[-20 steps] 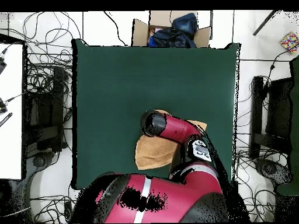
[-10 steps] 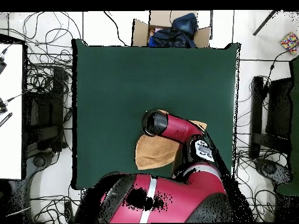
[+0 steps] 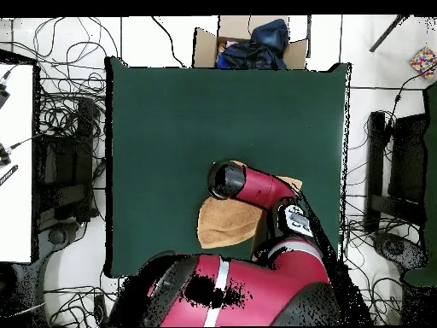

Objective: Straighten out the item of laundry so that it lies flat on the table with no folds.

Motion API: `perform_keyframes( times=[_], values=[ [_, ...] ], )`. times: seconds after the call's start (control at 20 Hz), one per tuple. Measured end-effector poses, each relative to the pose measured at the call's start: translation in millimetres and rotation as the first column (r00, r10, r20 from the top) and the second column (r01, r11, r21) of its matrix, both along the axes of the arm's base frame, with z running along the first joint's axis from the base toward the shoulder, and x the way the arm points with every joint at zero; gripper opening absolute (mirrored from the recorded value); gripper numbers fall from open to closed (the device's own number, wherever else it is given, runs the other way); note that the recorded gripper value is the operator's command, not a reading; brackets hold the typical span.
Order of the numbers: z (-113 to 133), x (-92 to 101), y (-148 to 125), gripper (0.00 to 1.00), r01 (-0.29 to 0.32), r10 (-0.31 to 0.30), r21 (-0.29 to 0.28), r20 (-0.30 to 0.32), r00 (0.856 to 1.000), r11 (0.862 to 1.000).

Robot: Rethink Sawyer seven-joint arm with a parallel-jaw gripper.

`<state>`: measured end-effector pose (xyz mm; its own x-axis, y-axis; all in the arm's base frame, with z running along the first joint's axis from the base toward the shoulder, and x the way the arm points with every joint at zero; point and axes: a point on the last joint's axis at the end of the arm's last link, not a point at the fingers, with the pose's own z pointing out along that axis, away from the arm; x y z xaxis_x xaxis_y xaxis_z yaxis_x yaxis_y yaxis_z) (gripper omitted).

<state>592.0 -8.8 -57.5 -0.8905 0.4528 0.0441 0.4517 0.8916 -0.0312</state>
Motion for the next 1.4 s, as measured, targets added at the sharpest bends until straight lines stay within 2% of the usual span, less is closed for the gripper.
perform_keyframes(
  times=[0.4, 0.8, 0.9, 1.1, 1.4],
  values=[
    [0.8, 5.3, 6.2, 0.00, 0.010, -0.010, 0.002, 0.012, 1.000, 1.000],
    [1.7, 34.1, 40.7, 0.00, 0.023, -0.023, 0.002, 0.100, 0.995, 1.000],
    [1.7, 45.3, 57.4, 0.00, 0.026, -0.027, 0.003, 0.136, 0.990, 1.000],
    [1.0, 56.1, 73.8, 0.00, 0.036, -0.036, 0.003, 0.182, 0.983, 0.999],
    [0.6, 60.0, 76.3, 0.00, 0.054, -0.054, 0.006, 0.197, 0.979, 0.999]
  ],
)
